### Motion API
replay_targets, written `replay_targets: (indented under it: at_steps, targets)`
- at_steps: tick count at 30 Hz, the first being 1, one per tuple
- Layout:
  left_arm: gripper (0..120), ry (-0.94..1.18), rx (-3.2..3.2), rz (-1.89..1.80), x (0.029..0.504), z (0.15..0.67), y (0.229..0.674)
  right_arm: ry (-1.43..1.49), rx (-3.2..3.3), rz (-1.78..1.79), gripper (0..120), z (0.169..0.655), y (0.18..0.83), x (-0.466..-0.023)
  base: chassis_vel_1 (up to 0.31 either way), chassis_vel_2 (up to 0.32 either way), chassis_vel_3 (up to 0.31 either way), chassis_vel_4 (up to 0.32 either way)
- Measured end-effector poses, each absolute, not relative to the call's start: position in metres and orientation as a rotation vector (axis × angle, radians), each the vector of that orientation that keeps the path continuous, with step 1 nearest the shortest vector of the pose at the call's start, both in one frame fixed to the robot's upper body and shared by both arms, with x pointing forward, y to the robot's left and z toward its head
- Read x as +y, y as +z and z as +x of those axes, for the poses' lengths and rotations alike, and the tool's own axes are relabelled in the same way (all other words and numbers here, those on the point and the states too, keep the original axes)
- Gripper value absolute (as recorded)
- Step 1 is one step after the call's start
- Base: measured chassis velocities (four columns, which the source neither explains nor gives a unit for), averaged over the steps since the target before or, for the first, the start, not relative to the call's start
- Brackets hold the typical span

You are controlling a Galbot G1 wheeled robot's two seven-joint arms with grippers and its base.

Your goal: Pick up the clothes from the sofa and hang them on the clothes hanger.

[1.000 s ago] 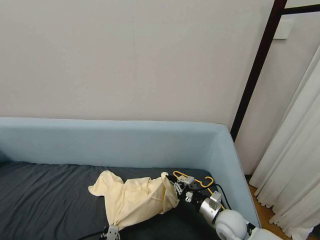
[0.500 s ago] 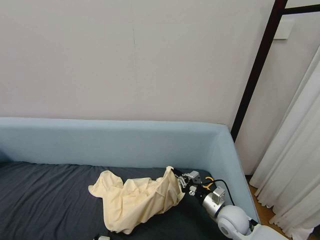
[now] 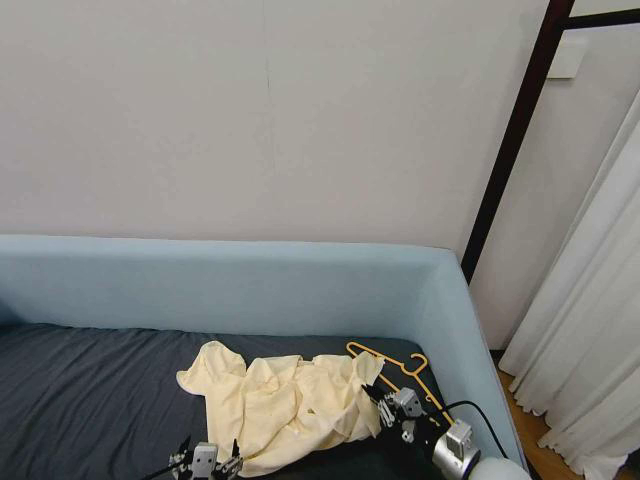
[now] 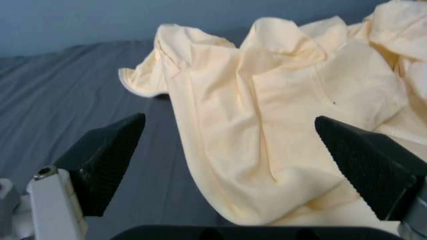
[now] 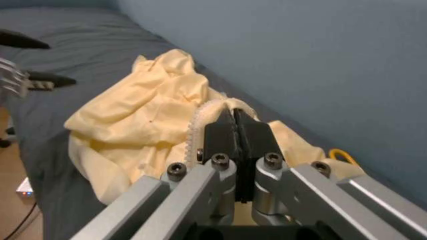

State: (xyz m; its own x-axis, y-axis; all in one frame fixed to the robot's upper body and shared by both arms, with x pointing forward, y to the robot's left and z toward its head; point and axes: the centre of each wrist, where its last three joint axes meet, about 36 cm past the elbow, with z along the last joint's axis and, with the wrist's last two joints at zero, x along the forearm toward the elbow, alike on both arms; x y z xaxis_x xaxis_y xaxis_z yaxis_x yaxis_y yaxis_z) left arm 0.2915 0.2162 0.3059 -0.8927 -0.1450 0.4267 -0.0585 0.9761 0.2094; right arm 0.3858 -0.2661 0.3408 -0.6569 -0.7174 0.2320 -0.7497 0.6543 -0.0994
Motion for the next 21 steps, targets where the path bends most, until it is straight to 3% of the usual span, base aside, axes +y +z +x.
replay_targets:
  at_steps: [21]
  targets:
    - [99, -0.326, -2.694, -0.237, 0.203, 0.345, 0.228, 0.208, -2.681, 1.261, 0, 0.387, 0.332, -0.249, 0.0, 0.0, 0.0, 0.0]
